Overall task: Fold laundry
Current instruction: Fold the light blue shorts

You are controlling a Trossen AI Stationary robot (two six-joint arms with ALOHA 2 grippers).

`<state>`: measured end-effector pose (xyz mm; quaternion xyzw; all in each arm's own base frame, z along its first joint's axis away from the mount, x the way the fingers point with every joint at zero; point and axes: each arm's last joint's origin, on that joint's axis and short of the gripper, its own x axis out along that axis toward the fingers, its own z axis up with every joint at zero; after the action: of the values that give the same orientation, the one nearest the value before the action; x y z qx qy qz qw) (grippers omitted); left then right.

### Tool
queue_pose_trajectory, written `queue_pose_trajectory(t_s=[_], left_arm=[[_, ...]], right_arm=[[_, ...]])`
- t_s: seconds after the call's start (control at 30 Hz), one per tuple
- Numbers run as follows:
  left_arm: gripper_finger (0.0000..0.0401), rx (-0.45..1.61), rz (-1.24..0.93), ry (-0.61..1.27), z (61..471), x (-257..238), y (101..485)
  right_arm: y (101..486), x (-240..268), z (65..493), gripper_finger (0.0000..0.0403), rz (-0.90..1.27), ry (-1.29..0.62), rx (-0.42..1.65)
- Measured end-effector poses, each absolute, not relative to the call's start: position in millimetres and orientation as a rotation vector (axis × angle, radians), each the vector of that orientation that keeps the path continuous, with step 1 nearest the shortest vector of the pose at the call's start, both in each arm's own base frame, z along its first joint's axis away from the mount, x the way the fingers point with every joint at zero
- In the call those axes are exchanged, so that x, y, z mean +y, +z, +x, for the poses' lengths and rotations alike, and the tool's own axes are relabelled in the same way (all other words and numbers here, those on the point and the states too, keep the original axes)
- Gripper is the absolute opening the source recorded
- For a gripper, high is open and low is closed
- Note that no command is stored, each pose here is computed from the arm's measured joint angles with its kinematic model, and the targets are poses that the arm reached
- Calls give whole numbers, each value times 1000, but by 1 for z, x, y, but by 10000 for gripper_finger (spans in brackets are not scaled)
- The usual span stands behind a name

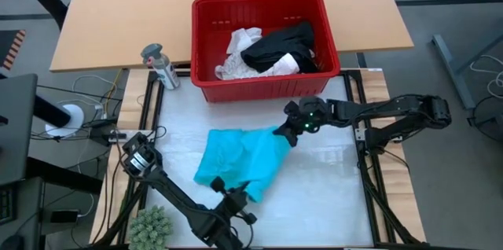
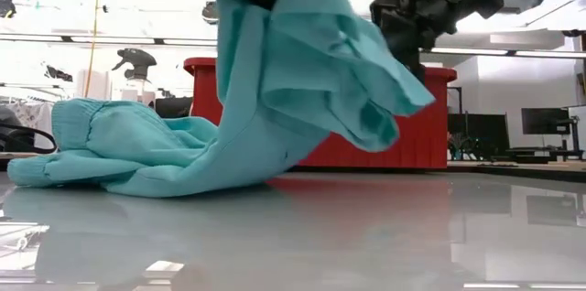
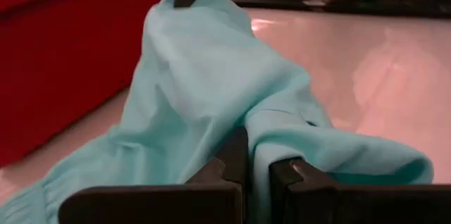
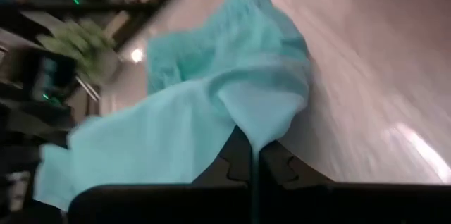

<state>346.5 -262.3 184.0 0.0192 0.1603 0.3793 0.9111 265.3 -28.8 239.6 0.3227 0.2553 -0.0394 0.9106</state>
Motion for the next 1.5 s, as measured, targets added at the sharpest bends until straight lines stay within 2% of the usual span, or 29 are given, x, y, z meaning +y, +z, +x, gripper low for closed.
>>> queue_pose_trajectory(t_s=[0.3,0.5,0.73,0.9,1.17,1.37,1.5], left_arm=[[0,320,-53,799,331,-266,182],[0,354,-49,807,327,-265,182],[0,415,-56,857,315,-255,169],[0,448,-78,910,300,-247,150],[0,473,-149,999,271,-237,120],[0,478,-236,1075,252,-228,101],[0,491,-268,1106,248,-226,97]], right_arm=[[236,-39,278,22,645,-81,446],[211,-44,320,22,655,-26,471],[208,-50,377,24,631,103,505],[192,-55,403,25,591,99,616],[165,-77,414,29,620,37,685],[163,-89,410,34,601,16,684],[169,-91,409,53,565,26,669]])
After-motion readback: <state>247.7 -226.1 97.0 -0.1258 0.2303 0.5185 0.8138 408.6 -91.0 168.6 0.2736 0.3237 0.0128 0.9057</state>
